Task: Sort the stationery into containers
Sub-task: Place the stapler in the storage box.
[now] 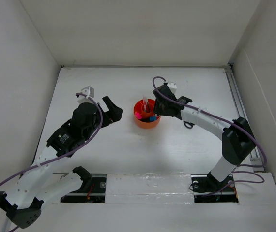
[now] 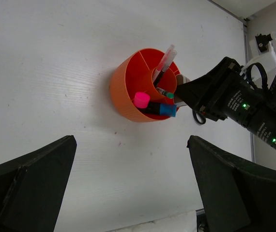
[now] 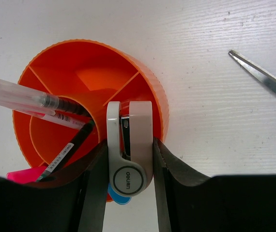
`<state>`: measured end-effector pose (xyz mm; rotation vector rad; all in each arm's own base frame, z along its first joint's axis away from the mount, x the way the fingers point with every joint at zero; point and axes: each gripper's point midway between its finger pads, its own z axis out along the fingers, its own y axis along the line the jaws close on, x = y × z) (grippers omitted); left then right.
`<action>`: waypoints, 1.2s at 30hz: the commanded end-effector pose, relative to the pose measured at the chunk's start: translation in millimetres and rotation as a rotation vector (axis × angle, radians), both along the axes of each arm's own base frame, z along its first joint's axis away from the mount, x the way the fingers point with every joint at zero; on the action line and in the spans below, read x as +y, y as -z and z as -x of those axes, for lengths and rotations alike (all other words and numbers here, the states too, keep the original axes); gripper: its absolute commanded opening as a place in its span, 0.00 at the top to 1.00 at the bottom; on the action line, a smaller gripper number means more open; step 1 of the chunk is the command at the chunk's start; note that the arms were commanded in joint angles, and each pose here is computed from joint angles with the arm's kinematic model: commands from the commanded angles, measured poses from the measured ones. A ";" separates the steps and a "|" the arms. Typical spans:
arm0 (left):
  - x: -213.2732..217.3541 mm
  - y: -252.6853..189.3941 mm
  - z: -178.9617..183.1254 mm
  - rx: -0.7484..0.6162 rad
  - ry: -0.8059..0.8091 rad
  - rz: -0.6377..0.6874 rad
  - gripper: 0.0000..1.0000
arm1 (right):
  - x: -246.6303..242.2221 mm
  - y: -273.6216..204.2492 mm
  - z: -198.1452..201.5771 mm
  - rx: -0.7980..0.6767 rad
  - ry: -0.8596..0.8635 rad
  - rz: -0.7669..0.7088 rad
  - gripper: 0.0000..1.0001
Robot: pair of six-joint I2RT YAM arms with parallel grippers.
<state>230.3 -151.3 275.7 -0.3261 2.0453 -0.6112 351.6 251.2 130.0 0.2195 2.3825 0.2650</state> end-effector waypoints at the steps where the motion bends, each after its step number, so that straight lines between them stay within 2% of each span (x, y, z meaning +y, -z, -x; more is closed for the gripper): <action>1: 0.0 -5.0 -1.5 -0.027 0.005 0.006 0.00 | 9.3 -19.7 -11.4 -0.071 0.013 -0.046 0.72; 21: -1.2 -9.2 -0.4 -0.039 0.013 0.021 0.00 | 4.7 -11.9 -6.0 -0.056 0.013 -0.033 0.51; 30: -1.5 -9.5 -0.4 -0.036 0.009 0.029 0.00 | 4.4 -11.8 -6.0 -0.057 0.006 -0.027 0.50; 34: -1.5 -9.5 -0.4 -0.036 0.009 0.029 0.00 | 5.6 -13.2 -7.4 -0.064 0.006 -0.033 0.53; 36: -1.5 -9.5 -0.4 -0.036 0.009 0.029 0.00 | 4.2 -9.5 -5.8 -0.057 0.006 -0.027 0.51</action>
